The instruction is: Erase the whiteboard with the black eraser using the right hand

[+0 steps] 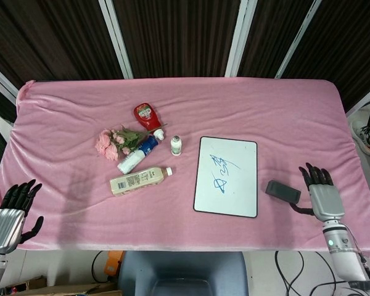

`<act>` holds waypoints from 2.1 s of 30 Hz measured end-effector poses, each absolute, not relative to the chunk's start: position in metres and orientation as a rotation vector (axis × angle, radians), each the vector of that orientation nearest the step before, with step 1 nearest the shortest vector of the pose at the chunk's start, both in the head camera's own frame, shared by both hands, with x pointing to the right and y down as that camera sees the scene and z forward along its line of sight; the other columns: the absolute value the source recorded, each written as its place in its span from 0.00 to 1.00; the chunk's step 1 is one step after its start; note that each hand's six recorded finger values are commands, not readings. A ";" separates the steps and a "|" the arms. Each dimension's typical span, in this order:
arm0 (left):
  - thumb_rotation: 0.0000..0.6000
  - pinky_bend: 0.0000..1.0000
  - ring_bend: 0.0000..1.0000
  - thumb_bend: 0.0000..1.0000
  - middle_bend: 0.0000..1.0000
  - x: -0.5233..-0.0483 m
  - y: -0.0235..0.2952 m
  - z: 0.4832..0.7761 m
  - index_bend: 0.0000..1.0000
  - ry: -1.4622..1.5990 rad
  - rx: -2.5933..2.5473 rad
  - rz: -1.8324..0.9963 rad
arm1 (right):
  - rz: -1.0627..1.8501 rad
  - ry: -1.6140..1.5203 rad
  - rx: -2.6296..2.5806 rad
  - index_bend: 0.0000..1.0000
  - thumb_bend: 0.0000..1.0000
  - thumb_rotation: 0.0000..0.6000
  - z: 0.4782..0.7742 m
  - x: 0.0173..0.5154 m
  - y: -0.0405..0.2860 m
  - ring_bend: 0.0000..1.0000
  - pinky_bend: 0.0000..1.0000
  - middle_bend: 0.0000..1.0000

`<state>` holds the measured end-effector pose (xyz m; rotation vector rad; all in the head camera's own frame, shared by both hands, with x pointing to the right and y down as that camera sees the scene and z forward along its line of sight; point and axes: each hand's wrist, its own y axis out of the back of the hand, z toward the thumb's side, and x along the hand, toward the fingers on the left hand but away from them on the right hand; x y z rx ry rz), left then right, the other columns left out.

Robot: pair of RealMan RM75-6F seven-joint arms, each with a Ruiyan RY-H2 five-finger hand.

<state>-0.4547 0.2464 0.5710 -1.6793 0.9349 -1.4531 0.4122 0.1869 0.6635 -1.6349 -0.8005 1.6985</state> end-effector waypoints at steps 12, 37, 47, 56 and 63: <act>1.00 0.00 0.00 0.43 0.00 -0.456 0.248 0.569 0.00 0.941 -1.682 -1.446 | 1.765 -0.736 -1.657 0.36 0.33 1.00 0.704 0.399 0.178 0.11 0.12 0.25; 1.00 0.00 0.00 0.43 0.00 -0.457 0.249 0.564 0.00 0.950 -1.683 -1.439 | 1.780 -0.720 -1.646 0.60 0.35 1.00 0.716 0.396 0.178 0.33 0.38 0.41; 1.00 0.00 0.00 0.43 0.00 -0.455 0.252 0.562 0.00 0.947 -1.683 -1.426 | 1.755 -0.691 -1.592 0.75 0.38 1.00 0.719 0.387 0.171 0.49 0.53 0.56; 1.00 0.00 0.00 0.43 0.00 -0.456 0.251 0.560 0.00 0.957 -1.683 -1.425 | 1.704 -0.714 -1.542 0.95 0.44 1.00 0.719 0.378 0.163 0.69 0.75 0.75; 1.00 0.00 0.00 0.43 0.00 -0.457 0.251 0.561 0.00 0.959 -1.687 -1.426 | 1.606 -0.799 -1.534 0.97 0.44 1.00 0.705 0.369 0.152 0.71 0.78 0.77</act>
